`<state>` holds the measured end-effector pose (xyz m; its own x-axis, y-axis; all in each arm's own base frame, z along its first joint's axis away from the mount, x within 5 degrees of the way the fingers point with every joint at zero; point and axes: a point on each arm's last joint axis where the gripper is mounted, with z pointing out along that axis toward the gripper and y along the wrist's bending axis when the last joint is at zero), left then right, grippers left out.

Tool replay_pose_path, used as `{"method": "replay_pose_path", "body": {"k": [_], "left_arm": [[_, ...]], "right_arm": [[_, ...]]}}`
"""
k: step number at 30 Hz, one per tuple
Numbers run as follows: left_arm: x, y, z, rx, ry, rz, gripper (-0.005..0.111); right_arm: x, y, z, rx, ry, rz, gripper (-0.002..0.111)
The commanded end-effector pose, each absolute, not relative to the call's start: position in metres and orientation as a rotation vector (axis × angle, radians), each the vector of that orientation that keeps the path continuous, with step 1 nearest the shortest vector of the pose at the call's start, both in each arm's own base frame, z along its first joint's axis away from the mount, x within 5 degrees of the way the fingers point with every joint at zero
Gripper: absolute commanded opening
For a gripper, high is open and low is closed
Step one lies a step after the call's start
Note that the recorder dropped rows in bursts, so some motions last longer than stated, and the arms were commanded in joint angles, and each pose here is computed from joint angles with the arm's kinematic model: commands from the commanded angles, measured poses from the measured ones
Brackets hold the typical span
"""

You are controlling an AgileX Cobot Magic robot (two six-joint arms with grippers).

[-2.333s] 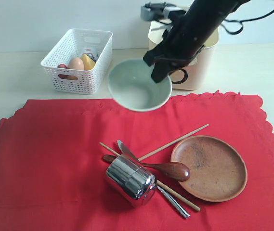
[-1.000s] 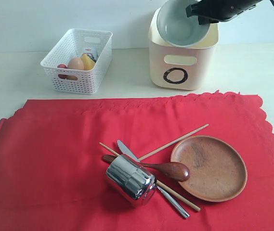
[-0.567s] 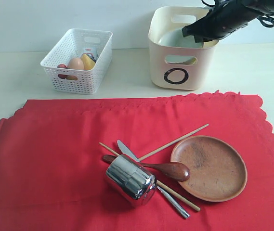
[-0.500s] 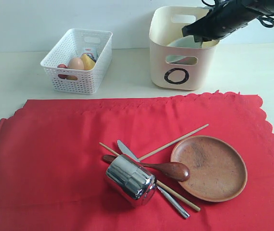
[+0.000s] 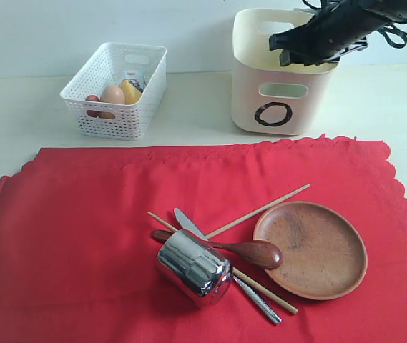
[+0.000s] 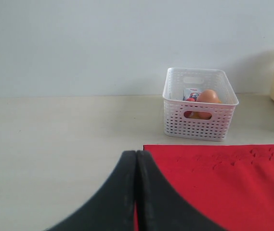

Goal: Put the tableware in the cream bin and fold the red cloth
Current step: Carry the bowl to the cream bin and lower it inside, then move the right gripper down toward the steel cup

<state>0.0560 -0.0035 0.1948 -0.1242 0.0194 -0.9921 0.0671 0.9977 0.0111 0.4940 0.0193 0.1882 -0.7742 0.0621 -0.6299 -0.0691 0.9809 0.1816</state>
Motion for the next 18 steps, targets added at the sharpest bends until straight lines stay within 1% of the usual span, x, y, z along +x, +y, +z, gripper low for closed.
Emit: {"method": "replay_pose_path", "body": {"k": [1, 5, 7, 13, 15, 18], "left_arm": [[0.056, -0.003, 0.194, 0.068, 1.690, -0.037, 0.000], [0.056, -0.003, 0.194, 0.068, 1.690, -0.037, 0.000], [0.056, -0.003, 0.194, 0.068, 1.690, -0.037, 0.000], [0.056, -0.003, 0.194, 0.068, 1.690, -0.037, 0.000], [0.056, -0.003, 0.194, 0.068, 1.690, -0.037, 0.000], [0.056, -0.003, 0.194, 0.068, 1.690, -0.037, 0.000]], "right_arm": [[0.484, 0.021, 0.217, 0.065, 2.445, 0.312, 0.049], [0.470, 0.022, 0.256, 0.032, 2.415, 0.319, 0.049], [0.458, 0.022, 0.283, -0.003, 2.389, 0.312, 0.049], [0.409, 0.024, 0.355, -0.255, 2.351, 0.247, 0.049], [0.390, 0.027, 0.372, -0.335, 2.365, 0.250, 0.049], [0.368, 0.029, 0.384, -0.452, 2.420, 0.264, 0.049]]}}
